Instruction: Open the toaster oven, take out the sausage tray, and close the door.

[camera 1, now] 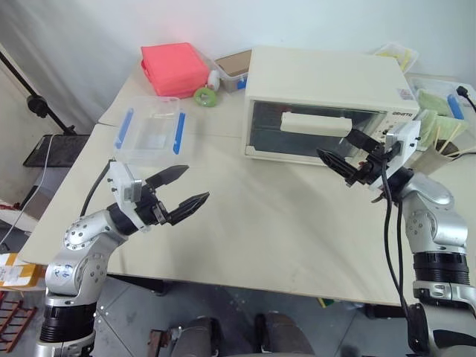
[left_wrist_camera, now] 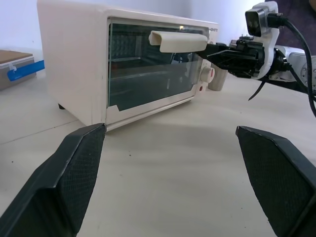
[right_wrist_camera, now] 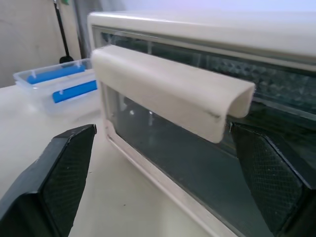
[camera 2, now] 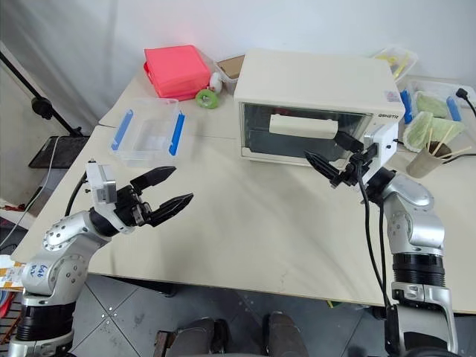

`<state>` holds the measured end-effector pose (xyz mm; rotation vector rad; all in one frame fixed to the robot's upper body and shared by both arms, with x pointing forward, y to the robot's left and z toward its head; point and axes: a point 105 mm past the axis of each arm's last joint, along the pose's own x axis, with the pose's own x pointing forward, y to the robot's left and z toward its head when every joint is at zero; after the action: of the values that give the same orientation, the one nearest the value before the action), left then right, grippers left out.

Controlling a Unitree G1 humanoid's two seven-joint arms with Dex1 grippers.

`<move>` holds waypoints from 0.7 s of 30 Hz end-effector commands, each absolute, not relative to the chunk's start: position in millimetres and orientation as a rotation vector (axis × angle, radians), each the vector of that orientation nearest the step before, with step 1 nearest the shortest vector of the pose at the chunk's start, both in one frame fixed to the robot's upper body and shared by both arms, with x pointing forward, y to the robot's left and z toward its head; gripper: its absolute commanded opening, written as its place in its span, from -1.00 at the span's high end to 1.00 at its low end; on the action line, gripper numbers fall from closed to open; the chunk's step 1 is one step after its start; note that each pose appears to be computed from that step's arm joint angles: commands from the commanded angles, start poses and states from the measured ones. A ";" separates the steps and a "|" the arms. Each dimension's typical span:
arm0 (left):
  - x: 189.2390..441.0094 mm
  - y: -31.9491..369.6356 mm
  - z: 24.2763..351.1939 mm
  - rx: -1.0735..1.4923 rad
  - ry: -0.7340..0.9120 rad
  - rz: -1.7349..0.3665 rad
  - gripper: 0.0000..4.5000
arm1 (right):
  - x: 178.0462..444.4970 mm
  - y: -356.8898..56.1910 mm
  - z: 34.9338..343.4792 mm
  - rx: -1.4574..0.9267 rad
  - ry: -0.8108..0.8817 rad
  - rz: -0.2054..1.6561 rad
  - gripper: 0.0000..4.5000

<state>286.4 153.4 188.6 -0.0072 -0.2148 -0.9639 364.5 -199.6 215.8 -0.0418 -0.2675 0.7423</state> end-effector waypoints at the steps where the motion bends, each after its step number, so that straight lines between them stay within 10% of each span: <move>1: 283.7 148.8 193.5 -0.026 -0.237 -0.968 -0.99 | 353.2 -186.5 237.4 -0.072 -0.395 0.814 -1.00; 13: 323.2 142.8 201.2 -0.127 -0.187 -0.929 -0.99 | 320.0 -188.7 180.1 -0.426 -0.292 0.967 -1.00; 21: 367.3 119.1 215.9 -0.105 -0.213 -0.914 0.11 | 322.4 -194.9 163.6 -0.483 -0.301 0.944 -1.00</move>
<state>362.7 126.4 201.9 -0.1203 -0.1639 -0.9064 323.0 -193.5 159.0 -0.4555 -0.2662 0.9534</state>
